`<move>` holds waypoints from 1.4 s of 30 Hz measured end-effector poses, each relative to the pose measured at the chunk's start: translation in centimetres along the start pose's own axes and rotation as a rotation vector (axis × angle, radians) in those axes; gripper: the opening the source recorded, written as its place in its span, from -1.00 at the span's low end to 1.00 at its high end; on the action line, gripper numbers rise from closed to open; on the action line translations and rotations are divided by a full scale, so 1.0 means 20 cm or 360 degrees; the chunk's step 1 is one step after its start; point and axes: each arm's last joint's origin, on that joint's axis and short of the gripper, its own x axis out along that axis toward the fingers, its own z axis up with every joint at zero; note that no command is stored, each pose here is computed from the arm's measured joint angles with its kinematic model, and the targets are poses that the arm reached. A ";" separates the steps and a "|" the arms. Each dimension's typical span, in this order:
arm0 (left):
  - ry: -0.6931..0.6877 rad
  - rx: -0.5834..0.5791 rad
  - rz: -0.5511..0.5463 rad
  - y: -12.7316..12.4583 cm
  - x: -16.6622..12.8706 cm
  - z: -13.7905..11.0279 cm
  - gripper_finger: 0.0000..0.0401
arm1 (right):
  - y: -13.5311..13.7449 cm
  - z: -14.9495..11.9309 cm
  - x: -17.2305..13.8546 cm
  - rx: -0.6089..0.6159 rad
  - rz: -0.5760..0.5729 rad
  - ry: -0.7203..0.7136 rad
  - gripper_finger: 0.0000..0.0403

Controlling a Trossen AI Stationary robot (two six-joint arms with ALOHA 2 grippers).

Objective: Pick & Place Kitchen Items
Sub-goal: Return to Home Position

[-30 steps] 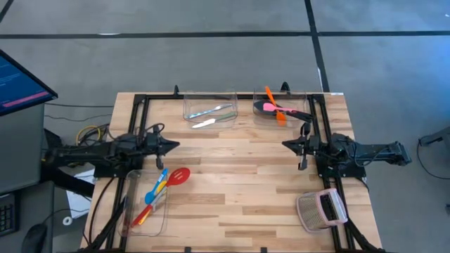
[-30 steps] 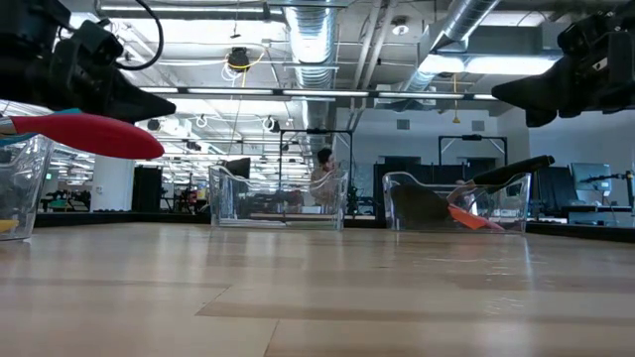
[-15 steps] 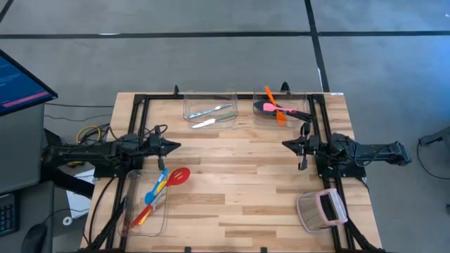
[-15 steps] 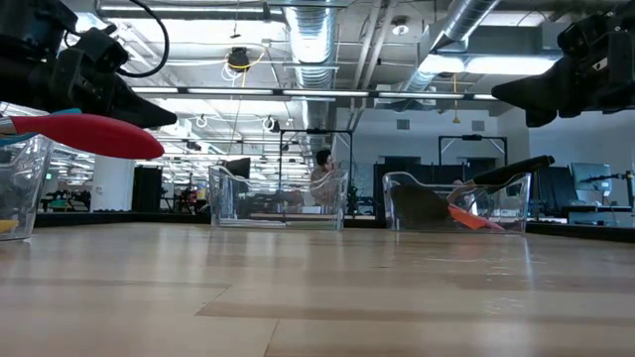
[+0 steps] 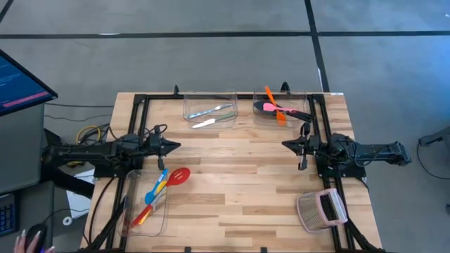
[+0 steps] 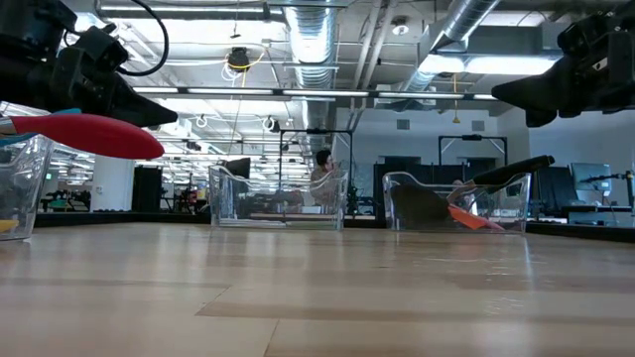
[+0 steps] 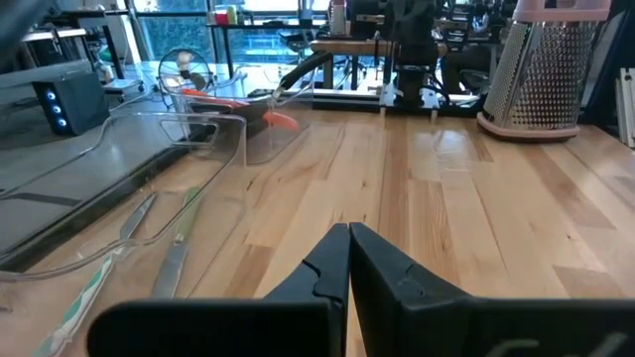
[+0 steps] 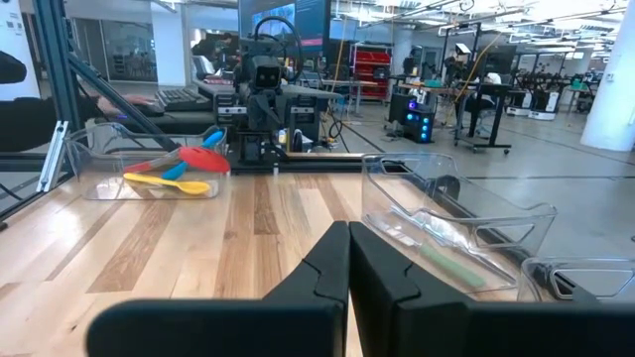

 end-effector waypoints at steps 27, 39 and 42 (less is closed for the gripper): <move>-0.0021 -0.0004 0.0000 0.00 0.00 0.01 -0.99 | 0.00 0.00 0.00 0.0000 0.0000 0.0001 -1.00; -0.0023 -0.0004 0.0000 0.00 0.00 0.01 -0.99 | 0.00 0.00 0.00 0.0000 0.0000 0.0001 -1.00; -0.0024 -0.0005 0.0000 0.00 0.00 0.01 -0.99 | 0.00 0.00 0.00 0.0000 0.0000 0.0001 -1.00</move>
